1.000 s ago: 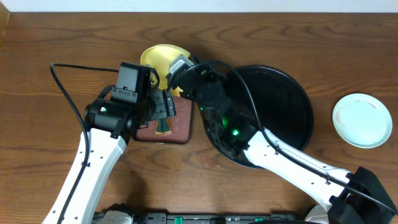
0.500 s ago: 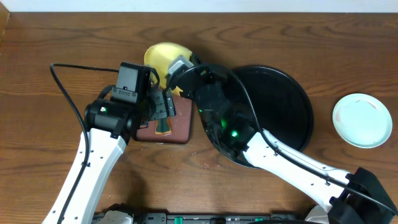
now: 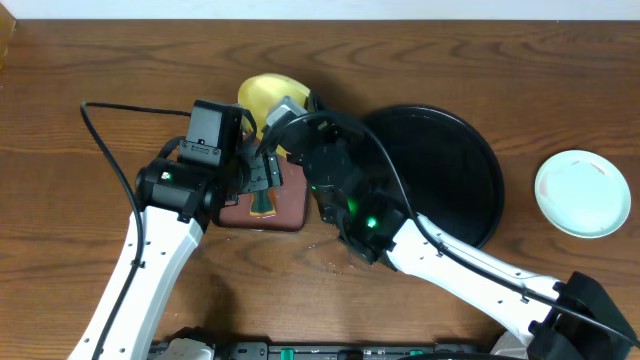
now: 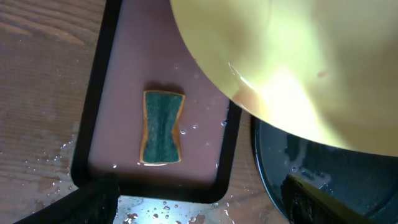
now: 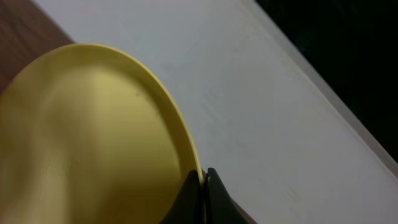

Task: Clean dirty plates on tray and stack at the side
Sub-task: 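Lift the yellow plate by its rim with the right gripper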

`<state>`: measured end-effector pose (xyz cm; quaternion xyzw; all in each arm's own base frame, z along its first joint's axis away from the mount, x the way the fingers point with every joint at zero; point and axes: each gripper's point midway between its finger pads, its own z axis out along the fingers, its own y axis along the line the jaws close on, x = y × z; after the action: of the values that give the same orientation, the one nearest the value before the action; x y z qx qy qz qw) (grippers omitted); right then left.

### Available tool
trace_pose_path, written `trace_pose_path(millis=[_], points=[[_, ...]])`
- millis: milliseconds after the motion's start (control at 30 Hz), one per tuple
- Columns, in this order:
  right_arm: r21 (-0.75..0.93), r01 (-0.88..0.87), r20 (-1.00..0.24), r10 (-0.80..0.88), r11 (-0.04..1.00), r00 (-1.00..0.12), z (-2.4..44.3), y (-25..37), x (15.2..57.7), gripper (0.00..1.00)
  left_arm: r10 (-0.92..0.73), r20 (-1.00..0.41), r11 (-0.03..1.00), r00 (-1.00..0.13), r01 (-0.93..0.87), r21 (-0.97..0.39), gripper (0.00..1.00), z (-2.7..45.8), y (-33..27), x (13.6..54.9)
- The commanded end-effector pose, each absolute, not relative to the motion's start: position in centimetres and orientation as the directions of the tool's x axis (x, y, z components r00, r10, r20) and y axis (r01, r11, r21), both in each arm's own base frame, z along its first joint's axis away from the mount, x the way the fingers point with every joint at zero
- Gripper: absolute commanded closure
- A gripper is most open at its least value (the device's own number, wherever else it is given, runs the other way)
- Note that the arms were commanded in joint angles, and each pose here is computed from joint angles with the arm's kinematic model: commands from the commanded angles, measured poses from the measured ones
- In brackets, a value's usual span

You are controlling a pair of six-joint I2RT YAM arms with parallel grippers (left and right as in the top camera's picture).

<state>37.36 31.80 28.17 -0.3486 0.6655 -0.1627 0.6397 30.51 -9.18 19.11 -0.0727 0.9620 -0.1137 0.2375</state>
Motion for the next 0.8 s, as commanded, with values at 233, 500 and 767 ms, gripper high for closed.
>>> trace_pose_path(millis=[233,500,767], points=[[-0.554,-0.141,-0.83,-0.557,0.82,0.024,30.4,30.3,37.4,0.99,-0.189,-0.451,0.963,-0.872,-0.074,-0.261,0.16,19.7,-9.3,30.7],[-0.623,-0.258,-0.777,-0.622,0.739,0.096,29.6,33.0,36.3,0.99,-0.189,-0.451,0.963,-0.872,-0.074,-0.261,0.16,19.7,-9.3,30.7],[-0.443,-0.212,-0.883,-0.465,0.871,-0.064,27.9,30.4,37.3,0.99,-0.189,-0.451,0.963,-0.872,-0.074,-0.261,0.16,19.7,-9.3,30.7]])
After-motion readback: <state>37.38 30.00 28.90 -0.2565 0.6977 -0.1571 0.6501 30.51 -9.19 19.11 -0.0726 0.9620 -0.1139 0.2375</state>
